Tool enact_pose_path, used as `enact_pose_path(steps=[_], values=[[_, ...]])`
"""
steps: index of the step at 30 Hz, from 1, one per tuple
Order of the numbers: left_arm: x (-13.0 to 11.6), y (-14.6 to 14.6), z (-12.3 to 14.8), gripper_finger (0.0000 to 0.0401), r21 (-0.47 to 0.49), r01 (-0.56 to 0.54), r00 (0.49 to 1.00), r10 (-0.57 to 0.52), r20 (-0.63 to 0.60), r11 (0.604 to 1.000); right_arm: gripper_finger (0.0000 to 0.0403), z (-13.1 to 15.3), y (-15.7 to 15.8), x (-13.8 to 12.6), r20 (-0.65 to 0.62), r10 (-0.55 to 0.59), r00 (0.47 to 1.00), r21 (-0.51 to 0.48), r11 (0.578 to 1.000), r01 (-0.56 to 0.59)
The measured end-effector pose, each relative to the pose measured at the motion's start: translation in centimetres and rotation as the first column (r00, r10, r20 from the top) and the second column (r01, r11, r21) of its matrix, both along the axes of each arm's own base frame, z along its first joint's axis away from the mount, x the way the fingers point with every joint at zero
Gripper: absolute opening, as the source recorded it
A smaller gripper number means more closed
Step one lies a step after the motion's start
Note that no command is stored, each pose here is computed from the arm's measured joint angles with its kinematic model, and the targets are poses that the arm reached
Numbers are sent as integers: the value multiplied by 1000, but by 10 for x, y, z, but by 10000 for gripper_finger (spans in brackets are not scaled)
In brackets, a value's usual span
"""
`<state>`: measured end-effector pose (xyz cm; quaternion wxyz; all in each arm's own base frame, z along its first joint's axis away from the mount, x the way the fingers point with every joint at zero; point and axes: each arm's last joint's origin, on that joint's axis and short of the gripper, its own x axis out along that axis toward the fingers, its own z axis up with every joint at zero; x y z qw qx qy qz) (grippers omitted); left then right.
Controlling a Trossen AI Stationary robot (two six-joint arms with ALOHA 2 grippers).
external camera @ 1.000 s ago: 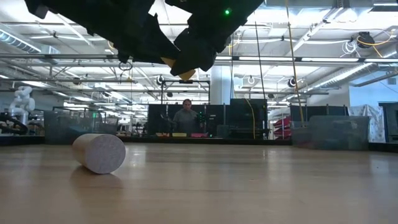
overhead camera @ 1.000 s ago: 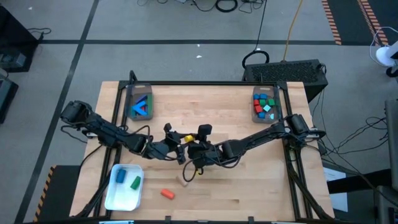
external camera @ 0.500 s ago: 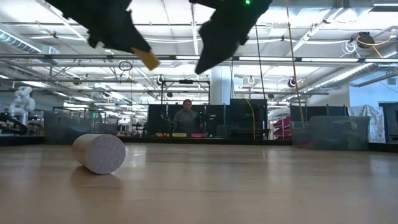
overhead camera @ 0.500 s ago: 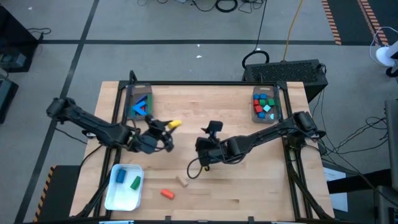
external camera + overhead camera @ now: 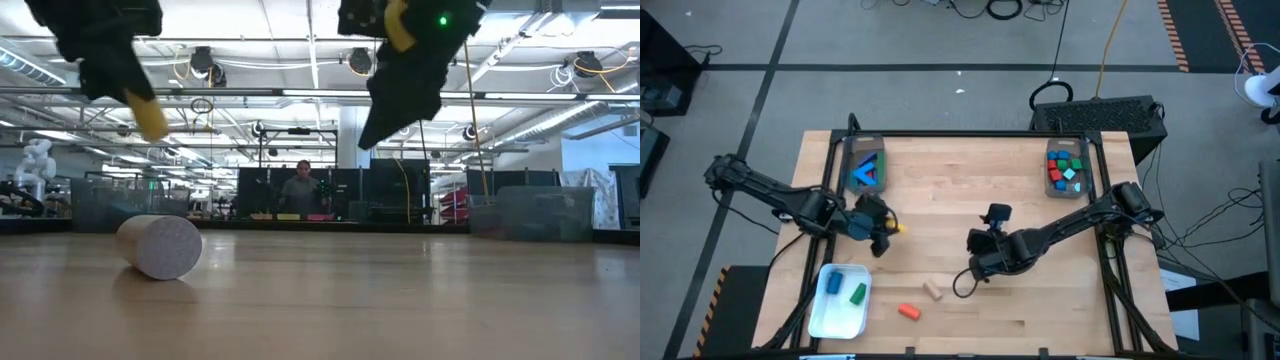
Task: Sort blocks by size
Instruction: Put the yellow cylindrical block into the white bin, then put the brown cylindrical block into the white bin
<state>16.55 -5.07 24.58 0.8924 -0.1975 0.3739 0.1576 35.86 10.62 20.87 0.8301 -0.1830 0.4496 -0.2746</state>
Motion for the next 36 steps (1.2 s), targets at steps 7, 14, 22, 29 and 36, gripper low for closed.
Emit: enact_pose_path(steps=[7, 14, 22, 29, 36], values=[[-16, -14, -1, 135, -328, 108, 963, -181, -200, 938, 228, -19, 3, 0, 5, 47, 999, 179, 983, -48], [-36, -28, -3, 135, -541, 59, 862, -316, -397, 839, 228, -36, 14, 8, 125, 269, 955, 390, 872, -297], [-47, -45, -4, 135, -608, 38, 798, -390, -459, 793, 229, -35, 18, 14, 217, 350, 911, 419, 810, -411], [-48, -55, -23, 157, -567, -28, 745, -361, -561, 823, 249, -28, 26, 25, 313, 555, 771, 343, 691, -636], [-46, -62, -33, 217, -538, -62, 699, -349, -625, 840, 315, -20, 29, 30, 363, 645, 672, 254, 625, -738]])
